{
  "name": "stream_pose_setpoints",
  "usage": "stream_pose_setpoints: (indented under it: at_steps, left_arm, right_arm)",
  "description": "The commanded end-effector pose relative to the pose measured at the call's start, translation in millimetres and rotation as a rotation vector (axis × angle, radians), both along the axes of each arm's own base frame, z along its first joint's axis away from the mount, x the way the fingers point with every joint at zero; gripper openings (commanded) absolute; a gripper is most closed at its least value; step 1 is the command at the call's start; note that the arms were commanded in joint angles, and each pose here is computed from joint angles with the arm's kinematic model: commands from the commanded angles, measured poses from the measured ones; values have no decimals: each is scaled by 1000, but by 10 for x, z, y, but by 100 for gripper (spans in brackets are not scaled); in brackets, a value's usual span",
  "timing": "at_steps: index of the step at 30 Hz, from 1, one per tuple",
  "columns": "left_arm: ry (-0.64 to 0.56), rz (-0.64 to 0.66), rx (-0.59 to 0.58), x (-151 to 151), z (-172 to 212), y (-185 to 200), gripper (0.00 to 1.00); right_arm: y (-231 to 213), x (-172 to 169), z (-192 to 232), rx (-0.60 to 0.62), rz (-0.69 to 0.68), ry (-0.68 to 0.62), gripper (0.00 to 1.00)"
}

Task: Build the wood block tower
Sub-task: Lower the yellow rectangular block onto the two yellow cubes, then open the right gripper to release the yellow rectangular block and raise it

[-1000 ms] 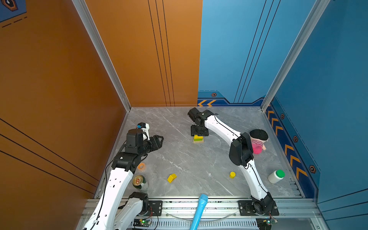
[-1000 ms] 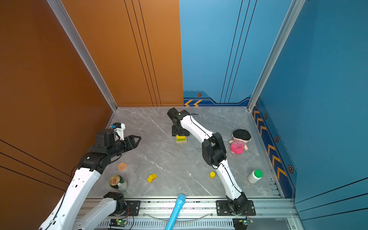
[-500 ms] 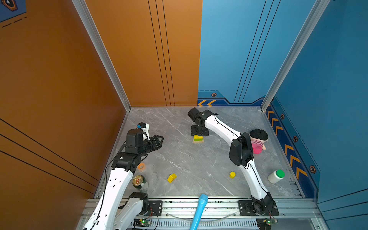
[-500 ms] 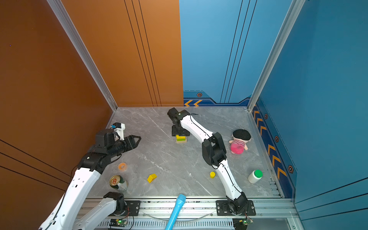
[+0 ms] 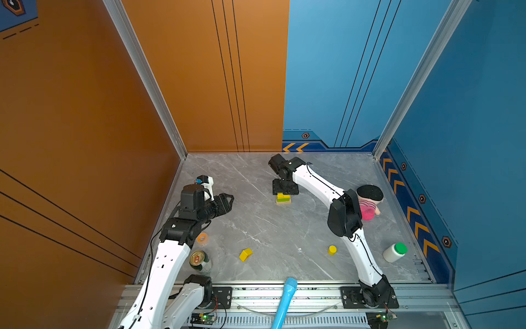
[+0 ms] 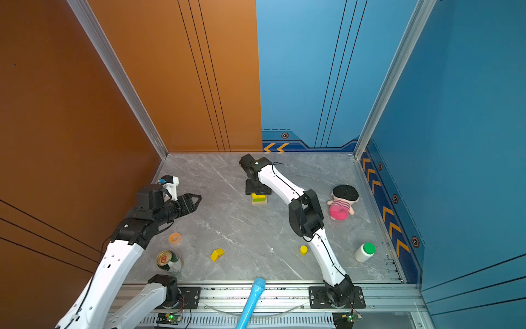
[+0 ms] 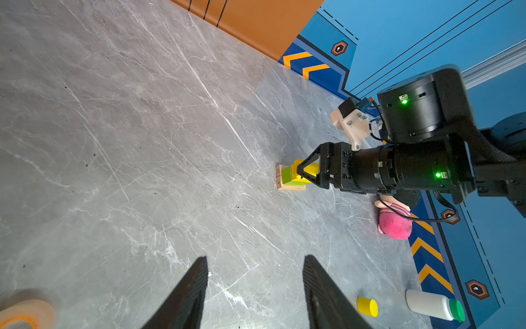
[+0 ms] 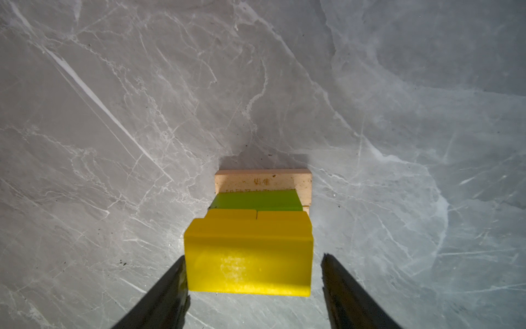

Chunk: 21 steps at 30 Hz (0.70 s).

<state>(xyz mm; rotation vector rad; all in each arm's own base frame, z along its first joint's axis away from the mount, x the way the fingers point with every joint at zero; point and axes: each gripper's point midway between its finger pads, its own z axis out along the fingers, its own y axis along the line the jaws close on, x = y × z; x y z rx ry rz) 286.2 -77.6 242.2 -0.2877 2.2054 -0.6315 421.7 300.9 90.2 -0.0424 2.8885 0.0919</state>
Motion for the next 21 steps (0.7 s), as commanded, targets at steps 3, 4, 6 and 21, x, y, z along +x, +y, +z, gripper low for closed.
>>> stream_pose_setpoints:
  at_steps: [3, 4, 6, 21]
  left_arm:
    - [-29, -19, 3, 10, 69, -5, 56]
    - [-29, -19, 3, 13, 67, -6, 56]
    - [-30, -19, 2, 15, 75, -4, 56]
    - [-27, -19, 4, 14, 64, -6, 56]
  right_arm:
    - [-98, -20, -144, -44, -23, 25, 75]
    - [-99, -17, -154, -44, -24, 26, 76]
    - [-96, -23, -159, -45, -23, 28, 76]
    - [-94, -21, -171, -45, -24, 29, 77]
